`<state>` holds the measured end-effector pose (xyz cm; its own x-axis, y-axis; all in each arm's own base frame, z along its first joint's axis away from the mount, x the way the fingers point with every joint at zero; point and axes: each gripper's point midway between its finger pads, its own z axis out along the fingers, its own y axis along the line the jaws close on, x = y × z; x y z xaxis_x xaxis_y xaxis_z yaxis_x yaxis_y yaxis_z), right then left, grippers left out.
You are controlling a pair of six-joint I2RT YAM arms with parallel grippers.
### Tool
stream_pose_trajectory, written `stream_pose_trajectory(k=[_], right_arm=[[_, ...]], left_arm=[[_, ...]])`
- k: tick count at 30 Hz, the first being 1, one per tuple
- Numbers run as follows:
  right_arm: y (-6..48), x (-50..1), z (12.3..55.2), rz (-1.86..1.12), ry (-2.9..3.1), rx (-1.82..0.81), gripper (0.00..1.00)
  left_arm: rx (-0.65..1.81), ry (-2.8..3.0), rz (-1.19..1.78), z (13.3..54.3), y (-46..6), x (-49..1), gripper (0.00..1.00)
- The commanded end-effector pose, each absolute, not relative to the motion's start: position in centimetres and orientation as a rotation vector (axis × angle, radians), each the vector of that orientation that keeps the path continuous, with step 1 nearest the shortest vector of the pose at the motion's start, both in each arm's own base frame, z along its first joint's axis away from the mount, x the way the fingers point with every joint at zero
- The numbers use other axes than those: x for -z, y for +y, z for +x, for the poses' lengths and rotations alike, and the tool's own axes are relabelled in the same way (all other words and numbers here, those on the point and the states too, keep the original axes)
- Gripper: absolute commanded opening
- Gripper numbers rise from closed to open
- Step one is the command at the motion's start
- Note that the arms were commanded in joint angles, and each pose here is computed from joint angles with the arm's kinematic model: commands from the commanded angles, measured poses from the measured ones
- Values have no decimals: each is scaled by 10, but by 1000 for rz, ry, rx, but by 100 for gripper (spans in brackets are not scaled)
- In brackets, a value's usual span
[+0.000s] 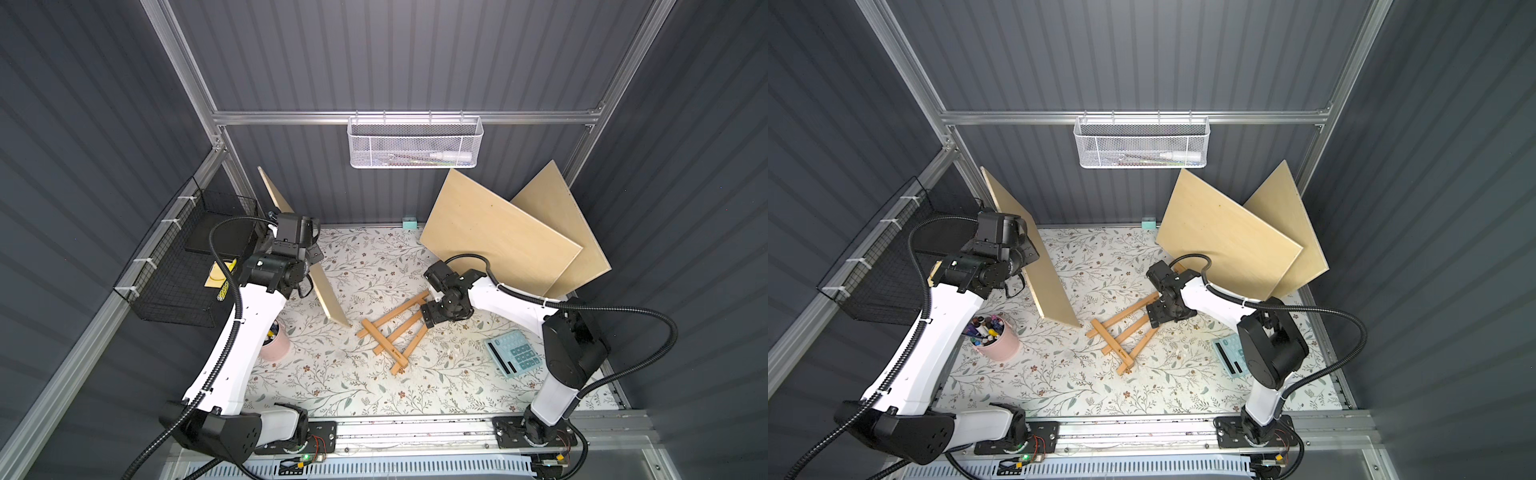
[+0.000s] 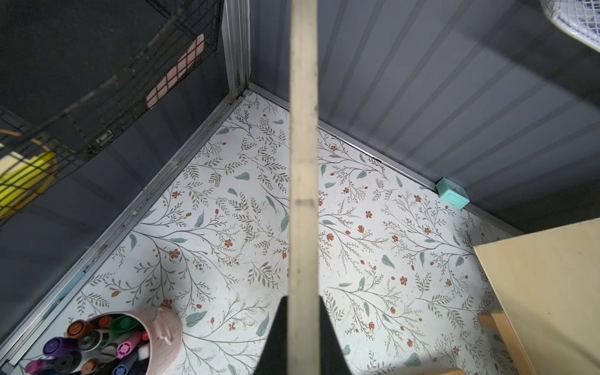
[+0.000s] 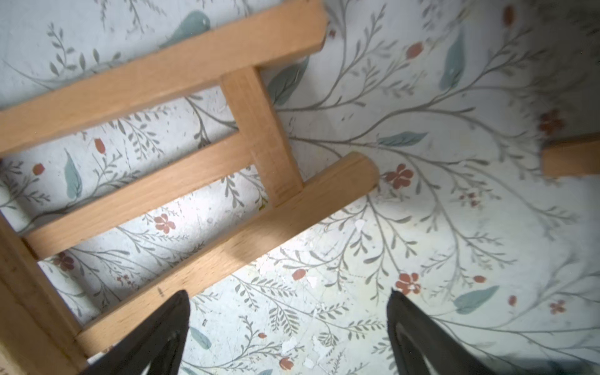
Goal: Assemble the easel
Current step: Pick up the easel at the center of the board.
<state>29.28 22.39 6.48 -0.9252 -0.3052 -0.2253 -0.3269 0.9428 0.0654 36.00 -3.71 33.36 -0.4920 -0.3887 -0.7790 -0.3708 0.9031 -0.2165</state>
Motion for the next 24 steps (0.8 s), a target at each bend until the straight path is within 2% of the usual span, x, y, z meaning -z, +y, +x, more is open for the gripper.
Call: stream_pose_trajectory(k=[1, 5, 13, 18, 21, 24], right_arm=[[242, -62, 288, -443, 2917, -303, 92], [252, -49, 283, -421, 2983, -364, 88], [247, -23, 292, -323, 3056, -257, 75], [242, -22, 301, -285, 3047, -198, 60], [245, -19, 306, -258, 3052, -198, 46], [247, -16, 314, -243, 3050, -173, 42]], left_arm=[[138, 1909, -567, 380, -41, -390, 0], [119, 1901, -577, 377, -37, -391, 0], [91, 1892, -581, 370, -31, -393, 0], [80, 1886, -580, 368, -29, -397, 0], [73, 1878, -578, 366, -27, -400, 0], [74, 1868, -581, 366, -27, -402, 0]])
